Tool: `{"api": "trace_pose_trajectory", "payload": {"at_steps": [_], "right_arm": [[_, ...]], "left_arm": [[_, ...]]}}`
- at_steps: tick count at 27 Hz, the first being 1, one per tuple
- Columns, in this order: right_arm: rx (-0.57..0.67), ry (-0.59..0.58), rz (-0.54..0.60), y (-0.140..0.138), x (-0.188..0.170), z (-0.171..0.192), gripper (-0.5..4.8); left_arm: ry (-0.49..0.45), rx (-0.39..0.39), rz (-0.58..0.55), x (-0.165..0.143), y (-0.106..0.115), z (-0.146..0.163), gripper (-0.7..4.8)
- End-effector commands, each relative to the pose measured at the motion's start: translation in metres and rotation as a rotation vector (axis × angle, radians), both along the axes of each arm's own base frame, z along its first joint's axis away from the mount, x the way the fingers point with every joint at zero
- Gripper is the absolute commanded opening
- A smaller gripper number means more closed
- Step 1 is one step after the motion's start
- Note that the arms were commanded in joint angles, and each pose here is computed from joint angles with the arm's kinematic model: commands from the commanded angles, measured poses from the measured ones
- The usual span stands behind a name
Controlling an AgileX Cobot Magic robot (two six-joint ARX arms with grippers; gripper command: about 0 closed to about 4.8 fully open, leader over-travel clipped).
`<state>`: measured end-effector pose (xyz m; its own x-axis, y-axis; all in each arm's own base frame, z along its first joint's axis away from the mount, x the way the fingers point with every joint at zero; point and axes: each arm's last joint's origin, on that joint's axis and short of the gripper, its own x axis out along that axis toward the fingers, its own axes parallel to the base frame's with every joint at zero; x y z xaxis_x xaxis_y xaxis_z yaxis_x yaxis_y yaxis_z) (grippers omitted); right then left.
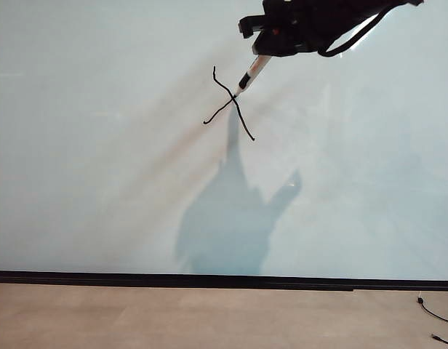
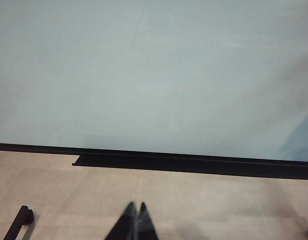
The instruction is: Pick up the pen on the shelf to the right of the whiteboard and draw a cross mark.
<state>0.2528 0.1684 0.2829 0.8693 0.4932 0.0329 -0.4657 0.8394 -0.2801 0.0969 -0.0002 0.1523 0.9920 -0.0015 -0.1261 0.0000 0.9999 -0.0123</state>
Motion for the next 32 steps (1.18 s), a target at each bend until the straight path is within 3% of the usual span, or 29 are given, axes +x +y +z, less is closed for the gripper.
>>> {"api": "trace_pose_trajectory", "payload": {"at_steps": [1, 25, 32], "right_arm": [[0.0, -0.033, -0.038, -0.004, -0.003, 0.008, -0.07], [0.0, -0.08, -0.107, -0.023, -0.017, 0.03, -0.07], [0.026, -0.105, -0.052, -0.023, -0.064, 0.034, -0.07]], "left_arm": [[-0.011, 0.004, -0.004, 0.0, 0.0, 0.002, -0.04], [-0.011, 0.004, -0.004, 0.0, 0.0, 0.002, -0.04], [-0.011, 0.004, -0.004, 0.0, 0.0, 0.002, -0.04]]}}
